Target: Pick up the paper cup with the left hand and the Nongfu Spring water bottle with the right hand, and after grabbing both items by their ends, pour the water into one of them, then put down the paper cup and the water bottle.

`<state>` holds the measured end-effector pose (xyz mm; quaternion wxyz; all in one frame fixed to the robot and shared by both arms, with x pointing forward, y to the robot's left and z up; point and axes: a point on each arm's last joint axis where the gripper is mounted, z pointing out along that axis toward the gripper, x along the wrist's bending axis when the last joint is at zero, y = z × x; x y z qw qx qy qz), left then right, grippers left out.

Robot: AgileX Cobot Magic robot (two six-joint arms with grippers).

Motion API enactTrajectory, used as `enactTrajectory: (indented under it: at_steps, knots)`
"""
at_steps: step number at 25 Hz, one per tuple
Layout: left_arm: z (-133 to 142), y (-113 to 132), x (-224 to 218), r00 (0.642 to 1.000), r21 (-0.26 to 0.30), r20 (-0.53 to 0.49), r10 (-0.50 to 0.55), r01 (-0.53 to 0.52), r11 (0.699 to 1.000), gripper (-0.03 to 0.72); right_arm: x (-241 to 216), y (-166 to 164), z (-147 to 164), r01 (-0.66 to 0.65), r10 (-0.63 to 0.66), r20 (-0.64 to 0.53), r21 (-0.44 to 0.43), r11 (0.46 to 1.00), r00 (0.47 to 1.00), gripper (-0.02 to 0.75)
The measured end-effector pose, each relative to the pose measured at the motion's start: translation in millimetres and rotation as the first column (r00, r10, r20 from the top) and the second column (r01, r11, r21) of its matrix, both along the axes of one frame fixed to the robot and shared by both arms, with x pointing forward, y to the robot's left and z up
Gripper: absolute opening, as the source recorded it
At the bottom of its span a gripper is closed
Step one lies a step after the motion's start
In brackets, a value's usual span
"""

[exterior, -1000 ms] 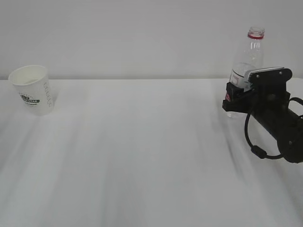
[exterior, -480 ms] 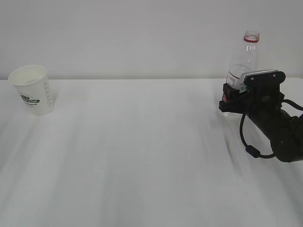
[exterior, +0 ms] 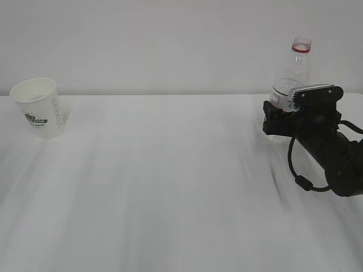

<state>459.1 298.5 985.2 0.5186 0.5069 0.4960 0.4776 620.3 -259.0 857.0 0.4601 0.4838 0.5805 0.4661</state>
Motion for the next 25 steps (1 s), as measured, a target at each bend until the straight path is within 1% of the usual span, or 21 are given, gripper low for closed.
enactTrajectory:
  at_steps: [7,18,25]
  knots:
    - [0.0,-0.3,0.0,1.0,0.002,0.0,-0.003,0.003,1.0,0.568,-12.2,-1.2,-4.6,-0.001,0.001,-0.034,0.0,1.0,0.999,0.655]
    - [-0.1,-1.8,-0.1,1.0,0.013,0.0,-0.02,0.02,1.0,0.566,-32.3,-2.0,17.9,-0.016,0.016,-0.017,-0.002,1.0,1.0,0.646]
    - [-0.1,-2.0,-0.1,1.0,0.015,0.0,-0.022,0.022,1.0,0.542,-49.7,-3.5,35.4,-0.019,0.019,-0.001,-0.002,1.0,1.0,0.641]
